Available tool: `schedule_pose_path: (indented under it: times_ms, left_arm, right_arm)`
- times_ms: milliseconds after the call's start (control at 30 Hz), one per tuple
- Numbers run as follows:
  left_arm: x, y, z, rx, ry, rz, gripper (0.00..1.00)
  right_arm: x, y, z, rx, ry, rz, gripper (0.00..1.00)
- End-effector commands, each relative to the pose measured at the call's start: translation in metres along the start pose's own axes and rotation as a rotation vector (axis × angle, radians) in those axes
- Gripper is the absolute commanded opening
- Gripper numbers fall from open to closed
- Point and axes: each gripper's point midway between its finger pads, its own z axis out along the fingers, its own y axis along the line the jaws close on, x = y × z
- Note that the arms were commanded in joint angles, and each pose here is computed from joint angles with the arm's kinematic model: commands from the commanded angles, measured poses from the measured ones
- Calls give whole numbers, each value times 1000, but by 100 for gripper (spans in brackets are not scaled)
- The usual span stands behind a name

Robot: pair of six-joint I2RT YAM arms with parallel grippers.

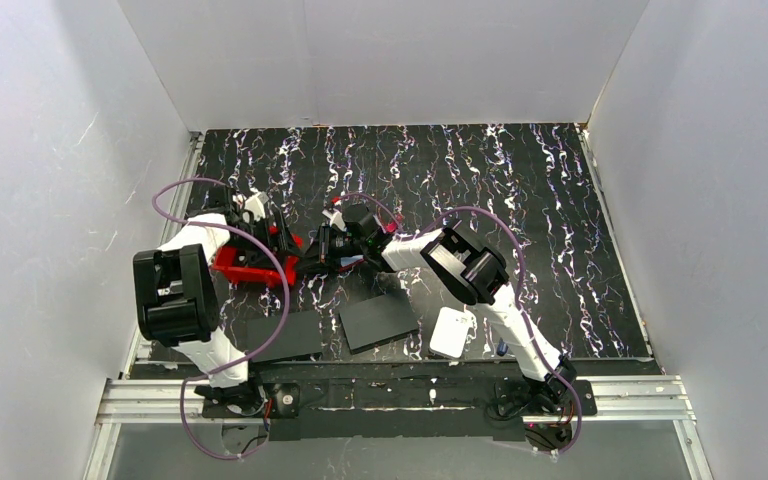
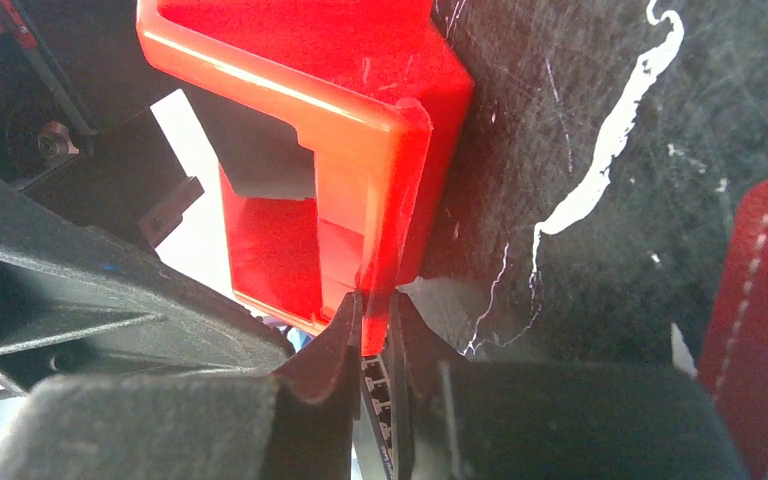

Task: Put the credit cards into the card holder
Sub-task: Pick up the credit card from the storage box.

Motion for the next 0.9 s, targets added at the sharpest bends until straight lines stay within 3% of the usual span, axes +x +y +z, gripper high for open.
schedule_pose_path:
  times_ms: [0,133,333,533,667,867]
  left_arm:
    - [-6,-4,-20,-56,-63,32,80]
    - [-26,3,-39,-165,-187,81,89]
    - [-44,43,-45,-384,-281,76,94]
    - [-28,47,-23,-350,-155,-40,93]
    - [-27,30,-18,-248,-171,-22,92]
    - [-30,31,-25,-270,-198,11,91]
  right_arm:
    - [-9,23,6,-77,-19,-68,1]
    - [-10,23,6,-77,-21,-68,1]
    - [-12,32,5,-65,-63,-79,1]
    - [-4,33,4,9,-152,-128,1]
    - [7,35,-2,24,-230,-196,1]
    - [6,33,-15,88,-312,-294,1]
